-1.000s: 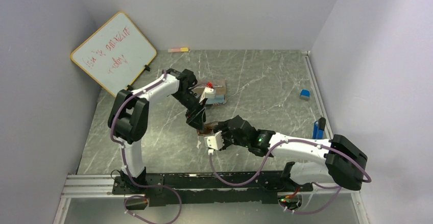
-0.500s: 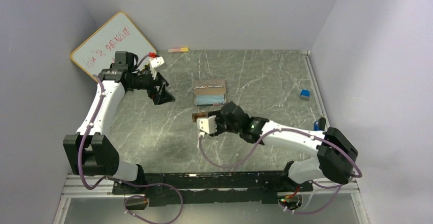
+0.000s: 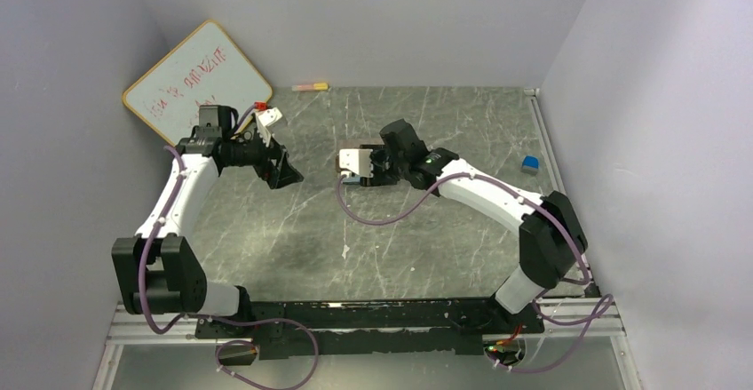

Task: Organize the sunglasses
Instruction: Pick up the sunglasses from the center of the board, then place the sunglasses in the sunglasses case.

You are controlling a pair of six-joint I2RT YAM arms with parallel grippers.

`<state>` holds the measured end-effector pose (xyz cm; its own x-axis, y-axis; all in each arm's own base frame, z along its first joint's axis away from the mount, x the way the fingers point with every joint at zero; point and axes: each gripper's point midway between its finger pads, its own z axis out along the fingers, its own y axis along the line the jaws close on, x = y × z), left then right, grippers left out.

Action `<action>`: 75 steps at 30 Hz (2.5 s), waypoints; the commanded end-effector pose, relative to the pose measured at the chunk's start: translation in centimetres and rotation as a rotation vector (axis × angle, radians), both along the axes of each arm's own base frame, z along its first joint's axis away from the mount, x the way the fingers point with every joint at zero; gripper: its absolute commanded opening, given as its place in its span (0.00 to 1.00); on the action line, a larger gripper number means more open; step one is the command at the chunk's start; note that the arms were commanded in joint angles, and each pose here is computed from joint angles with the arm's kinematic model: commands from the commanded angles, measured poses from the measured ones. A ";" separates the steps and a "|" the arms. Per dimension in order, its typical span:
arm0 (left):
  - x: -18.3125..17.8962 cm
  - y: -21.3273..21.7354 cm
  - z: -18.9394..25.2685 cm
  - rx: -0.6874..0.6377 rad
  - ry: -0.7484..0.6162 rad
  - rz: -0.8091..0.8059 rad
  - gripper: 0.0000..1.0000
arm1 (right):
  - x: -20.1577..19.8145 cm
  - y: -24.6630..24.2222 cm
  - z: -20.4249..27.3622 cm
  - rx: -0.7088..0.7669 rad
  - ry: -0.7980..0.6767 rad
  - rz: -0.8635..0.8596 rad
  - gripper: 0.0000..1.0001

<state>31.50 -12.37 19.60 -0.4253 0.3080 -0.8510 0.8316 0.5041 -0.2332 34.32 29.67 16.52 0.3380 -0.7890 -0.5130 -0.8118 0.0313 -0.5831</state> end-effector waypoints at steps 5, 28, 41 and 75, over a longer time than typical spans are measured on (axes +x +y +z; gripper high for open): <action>0.2 -0.1 1.3 -0.020 -0.065 0.017 0.97 | 0.8 0.3 -0.9 -0.060 0.057 0.066 0.35; 0.1 0.1 0.8 -0.031 -0.049 0.018 0.97 | 3.2 0.4 -5.3 -0.096 0.142 0.045 0.34; 0.1 0.2 0.6 -0.043 -0.041 0.012 0.97 | 4.2 1.1 -6.6 -0.072 0.176 0.018 0.34; 3.6 -3.0 -5.2 0.041 -0.051 0.160 0.97 | 5.0 0.6 -7.3 0.020 0.293 -0.054 0.33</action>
